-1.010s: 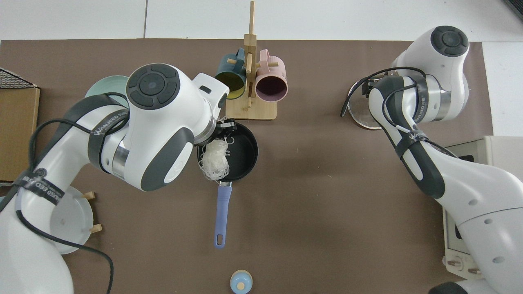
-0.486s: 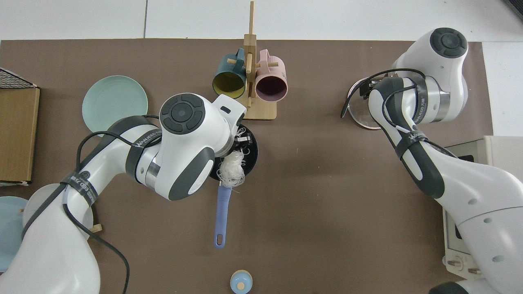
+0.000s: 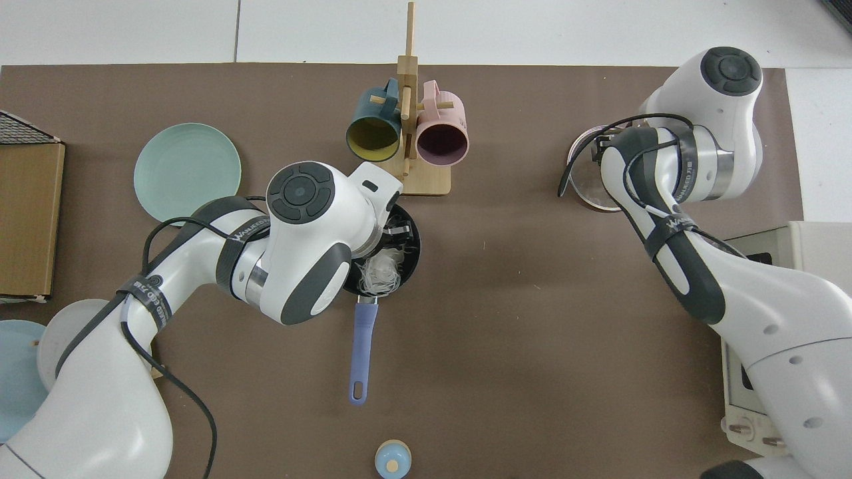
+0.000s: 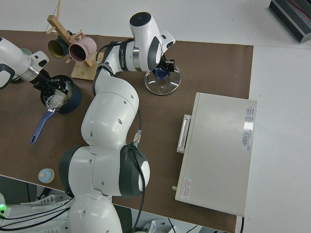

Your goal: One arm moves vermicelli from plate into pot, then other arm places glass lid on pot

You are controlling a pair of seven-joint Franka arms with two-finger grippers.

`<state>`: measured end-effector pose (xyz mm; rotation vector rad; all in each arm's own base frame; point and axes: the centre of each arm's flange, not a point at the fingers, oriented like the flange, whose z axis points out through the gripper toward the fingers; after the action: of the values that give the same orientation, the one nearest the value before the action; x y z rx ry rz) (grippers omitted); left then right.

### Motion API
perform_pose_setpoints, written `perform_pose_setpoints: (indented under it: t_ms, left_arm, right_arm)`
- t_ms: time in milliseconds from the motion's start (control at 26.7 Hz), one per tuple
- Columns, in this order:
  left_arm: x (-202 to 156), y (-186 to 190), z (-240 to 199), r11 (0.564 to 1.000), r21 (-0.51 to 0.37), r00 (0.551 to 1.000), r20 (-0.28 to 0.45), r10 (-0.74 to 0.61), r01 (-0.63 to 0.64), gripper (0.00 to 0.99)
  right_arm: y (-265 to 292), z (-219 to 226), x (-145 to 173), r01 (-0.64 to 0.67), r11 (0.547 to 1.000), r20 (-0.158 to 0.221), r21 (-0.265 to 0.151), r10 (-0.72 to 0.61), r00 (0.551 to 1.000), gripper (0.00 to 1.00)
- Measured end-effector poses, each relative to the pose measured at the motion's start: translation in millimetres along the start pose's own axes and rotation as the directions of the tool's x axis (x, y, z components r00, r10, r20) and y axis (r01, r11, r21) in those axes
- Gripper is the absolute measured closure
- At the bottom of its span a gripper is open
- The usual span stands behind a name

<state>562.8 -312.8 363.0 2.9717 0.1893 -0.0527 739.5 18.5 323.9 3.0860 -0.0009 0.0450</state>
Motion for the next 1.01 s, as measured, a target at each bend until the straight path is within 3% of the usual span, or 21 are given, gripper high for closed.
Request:
perform_pose_setpoints:
  t_ms: [37, 112, 150, 262, 486, 711, 1010]
  left_arm:
    - [1, -1, -2, 1.0, 0.0, 1.0, -0.002, 0.0, 0.0, 0.304]
    - [7, -6, -9, 1.0, 0.006, 1.0, -0.007, -0.009, 0.009, 0.225]
    - [13, -11, -17, 1.0, 0.014, 1.0, -0.01, -0.015, 0.016, 0.123]
    - [33, -30, -53, 0.999, 0.046, 1.0, -0.01, -0.025, 0.025, 0.009]
    - [60, -79, -133, 0.991, 0.131, 1.0, -0.004, -0.023, 0.023, 0.0]
    - [64, -125, -183, 0.982, 0.189, 1.0, -0.018, 0.002, 0.002, 0.0]
    - [61, -211, -241, 0.971, 0.227, 0.997, 0.009, 0.072, -0.073, 0.0]
  right_arm:
    - [-1, -3, 0, 0.001, 1.0, -0.003, 0.0, -0.001, 1.0, 0.34]
    - [-2, -12, 0, 0.003, 1.0, -0.009, 0.002, -0.003, 1.0, 0.34]
    - [-4, -20, -1, 0.005, 1.0, -0.01, 0.003, -0.005, 1.0, 0.34]
    - [-11, -50, -7, 0.012, 1.0, -0.006, 0.009, -0.012, 1.0, 0.34]
    - [-51, -127, -29, 0.012, 1.0, -0.007, 0.026, -0.012, 1.0, 0.34]
    - [-113, -193, -65, -0.015, 0.999, 0.006, 0.035, 0.015, 1.0, 0.34]
    - [-204, -226, -110, -0.082, 0.996, 0.035, 0.029, 0.081, 0.996, 0.34]
